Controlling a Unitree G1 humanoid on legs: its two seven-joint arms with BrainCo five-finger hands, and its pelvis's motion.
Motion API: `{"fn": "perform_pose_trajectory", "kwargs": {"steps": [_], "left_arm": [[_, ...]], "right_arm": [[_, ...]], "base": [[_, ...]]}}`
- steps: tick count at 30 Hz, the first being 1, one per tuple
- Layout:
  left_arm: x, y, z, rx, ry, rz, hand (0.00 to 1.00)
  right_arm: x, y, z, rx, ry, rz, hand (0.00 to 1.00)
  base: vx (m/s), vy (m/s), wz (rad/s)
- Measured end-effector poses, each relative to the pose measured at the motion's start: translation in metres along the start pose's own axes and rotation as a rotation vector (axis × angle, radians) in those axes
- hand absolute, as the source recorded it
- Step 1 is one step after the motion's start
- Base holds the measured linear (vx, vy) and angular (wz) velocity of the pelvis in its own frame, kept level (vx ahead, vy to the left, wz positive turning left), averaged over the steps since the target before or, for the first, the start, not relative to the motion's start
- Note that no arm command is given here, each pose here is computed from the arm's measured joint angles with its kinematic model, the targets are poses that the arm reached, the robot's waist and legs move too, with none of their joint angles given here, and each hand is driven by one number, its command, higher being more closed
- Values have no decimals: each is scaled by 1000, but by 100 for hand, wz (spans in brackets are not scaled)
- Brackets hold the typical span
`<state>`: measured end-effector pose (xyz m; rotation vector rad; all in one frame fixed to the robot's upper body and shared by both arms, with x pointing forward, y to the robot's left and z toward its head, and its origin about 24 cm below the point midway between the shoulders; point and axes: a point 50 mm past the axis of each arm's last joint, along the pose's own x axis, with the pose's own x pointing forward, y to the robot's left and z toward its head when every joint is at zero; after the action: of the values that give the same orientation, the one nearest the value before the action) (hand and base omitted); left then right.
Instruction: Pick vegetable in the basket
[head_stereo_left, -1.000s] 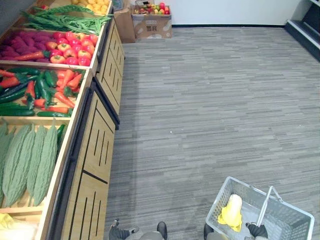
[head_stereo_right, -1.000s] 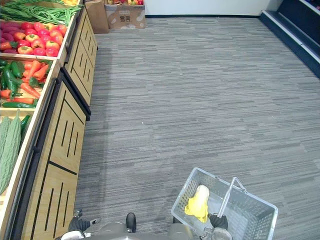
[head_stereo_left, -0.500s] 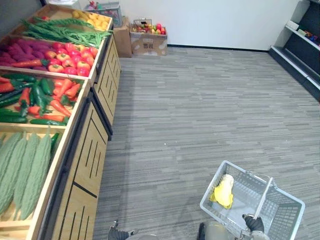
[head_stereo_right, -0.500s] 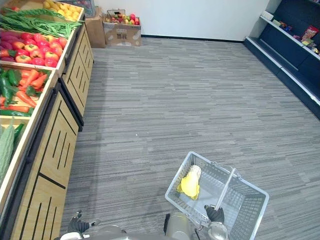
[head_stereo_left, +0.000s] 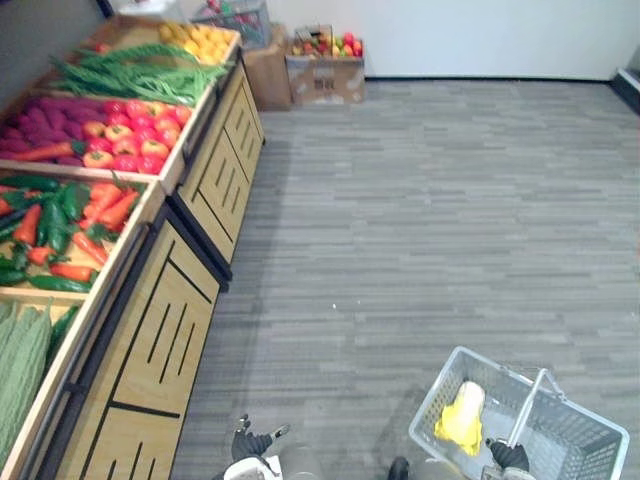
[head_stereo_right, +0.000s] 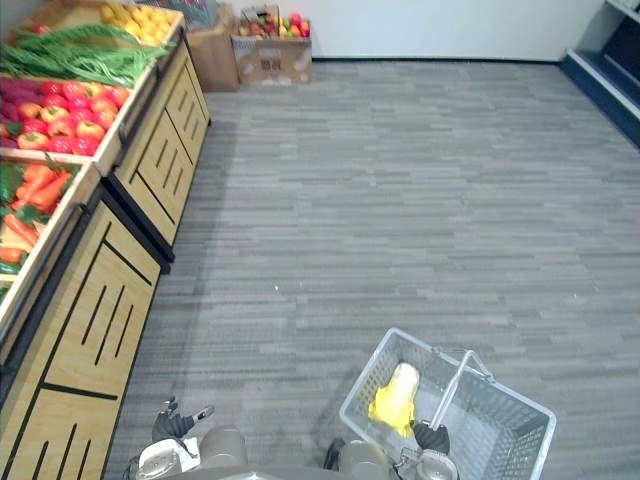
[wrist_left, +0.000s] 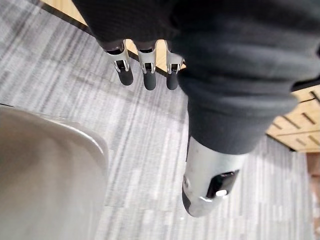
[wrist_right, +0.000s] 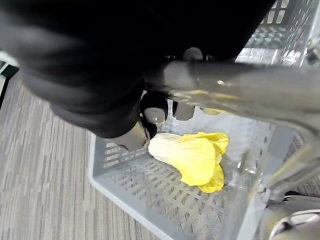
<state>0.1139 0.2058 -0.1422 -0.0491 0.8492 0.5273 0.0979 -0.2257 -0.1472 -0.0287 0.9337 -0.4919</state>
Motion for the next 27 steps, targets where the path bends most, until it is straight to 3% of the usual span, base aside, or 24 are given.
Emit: {"fn": "perform_pose_trajectory", "kwargs": {"steps": [8, 13, 18, 21, 27], "left_arm": [[-1, -6, 3, -101, -3, 24, 0], [2, 3, 9, -106, -22, 52, 0], [6, 19, 6, -10, -3, 71, 0], [4, 32, -4, 124, 19, 66, 0], [1, 35, -14, 117, 63, 78, 0]], "right_arm": [[-3, -9, -10, 16, 31, -42, 100], [-2, 14, 0, -22, -3, 39, 100], [0, 29, 6, -38, -1, 87, 100], [3, 22, 11, -49, -24, 73, 100], [3, 8, 9, 13, -46, 23, 100]], "base": [[307, 109, 22], [429, 290, -17], [318, 251, -32], [306, 200, 44], [380, 39, 114]]}}
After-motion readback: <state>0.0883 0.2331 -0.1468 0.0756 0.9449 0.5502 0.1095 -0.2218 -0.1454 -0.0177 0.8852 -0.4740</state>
